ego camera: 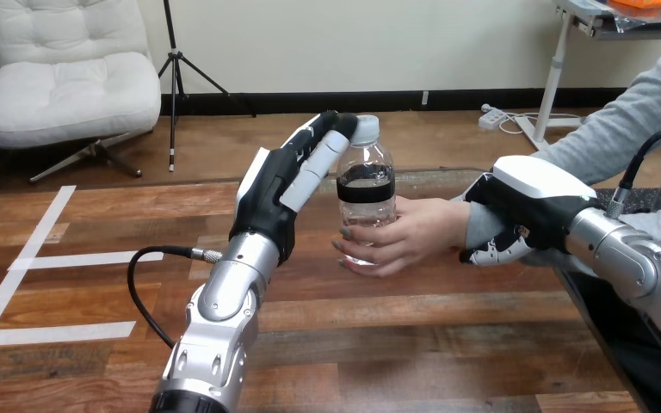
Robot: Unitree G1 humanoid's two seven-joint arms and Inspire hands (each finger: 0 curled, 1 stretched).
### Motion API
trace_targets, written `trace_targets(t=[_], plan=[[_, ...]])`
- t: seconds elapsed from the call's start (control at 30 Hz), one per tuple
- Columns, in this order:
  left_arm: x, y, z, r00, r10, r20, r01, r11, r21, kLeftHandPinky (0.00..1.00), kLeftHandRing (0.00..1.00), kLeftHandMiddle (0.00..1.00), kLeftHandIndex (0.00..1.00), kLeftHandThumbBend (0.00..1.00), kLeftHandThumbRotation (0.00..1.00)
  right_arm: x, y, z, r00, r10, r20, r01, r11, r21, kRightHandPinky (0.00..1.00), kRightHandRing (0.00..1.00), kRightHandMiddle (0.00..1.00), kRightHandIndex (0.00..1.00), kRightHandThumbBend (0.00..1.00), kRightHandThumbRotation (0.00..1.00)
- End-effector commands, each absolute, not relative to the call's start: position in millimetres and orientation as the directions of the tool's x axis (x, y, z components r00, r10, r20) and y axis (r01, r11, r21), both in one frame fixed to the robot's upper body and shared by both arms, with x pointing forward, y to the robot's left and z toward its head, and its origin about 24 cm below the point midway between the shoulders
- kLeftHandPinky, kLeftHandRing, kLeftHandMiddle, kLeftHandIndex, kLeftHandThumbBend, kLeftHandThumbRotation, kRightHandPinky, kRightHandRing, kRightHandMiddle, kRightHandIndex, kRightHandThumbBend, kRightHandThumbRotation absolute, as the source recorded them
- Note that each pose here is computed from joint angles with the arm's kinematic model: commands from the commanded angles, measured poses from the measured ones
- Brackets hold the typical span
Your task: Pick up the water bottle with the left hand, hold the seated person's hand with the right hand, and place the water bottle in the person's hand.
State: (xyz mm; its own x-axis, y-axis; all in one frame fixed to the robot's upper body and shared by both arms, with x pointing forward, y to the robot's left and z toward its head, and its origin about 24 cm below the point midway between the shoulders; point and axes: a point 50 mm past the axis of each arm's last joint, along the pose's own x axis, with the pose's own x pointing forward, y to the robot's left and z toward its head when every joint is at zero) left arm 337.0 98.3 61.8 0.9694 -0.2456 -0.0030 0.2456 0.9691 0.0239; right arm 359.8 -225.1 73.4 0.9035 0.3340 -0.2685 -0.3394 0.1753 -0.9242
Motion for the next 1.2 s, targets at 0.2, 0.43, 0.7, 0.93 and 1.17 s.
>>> trace_targets(t=[0.2, 0.43, 0.7, 0.93, 1.17], plan=[[342, 103, 79, 0.967, -0.239, 0.083, 0.238, 0.971, 0.024, 0.94, 0.95, 0.97, 0.92, 0.92, 1.00, 372, -209, 99, 0.914, 0.382, -0.139, -0.249, 0.256, -0.934, 0.25, 0.30, 0.35, 0.37, 0.50, 0.00], [341, 104, 80, 0.968, -0.236, 0.089, 0.234, 0.972, 0.025, 0.96, 0.96, 0.97, 0.92, 0.91, 1.00, 372, -209, 99, 0.913, 0.382, -0.141, -0.249, 0.249, -0.936, 0.25, 0.30, 0.36, 0.37, 0.50, 0.00], [341, 107, 80, 0.969, -0.228, 0.096, 0.227, 0.974, 0.021, 0.97, 0.97, 0.98, 0.93, 0.91, 1.00, 372, -209, 99, 0.912, 0.384, -0.145, -0.253, 0.249, -0.935, 0.27, 0.31, 0.37, 0.39, 0.52, 0.01], [340, 110, 80, 0.971, -0.219, 0.098, 0.219, 0.976, 0.015, 0.97, 0.97, 0.98, 0.93, 0.91, 1.00, 372, -209, 99, 0.910, 0.382, -0.161, -0.265, 0.237, -0.935, 0.29, 0.33, 0.39, 0.41, 0.58, 0.13], [340, 113, 80, 0.973, -0.213, 0.094, 0.213, 0.977, 0.012, 0.98, 0.98, 0.98, 0.93, 0.89, 1.00, 372, -209, 100, 0.904, 0.388, -0.179, -0.274, 0.203, -0.940, 0.36, 0.41, 0.47, 0.49, 0.67, 0.32]])
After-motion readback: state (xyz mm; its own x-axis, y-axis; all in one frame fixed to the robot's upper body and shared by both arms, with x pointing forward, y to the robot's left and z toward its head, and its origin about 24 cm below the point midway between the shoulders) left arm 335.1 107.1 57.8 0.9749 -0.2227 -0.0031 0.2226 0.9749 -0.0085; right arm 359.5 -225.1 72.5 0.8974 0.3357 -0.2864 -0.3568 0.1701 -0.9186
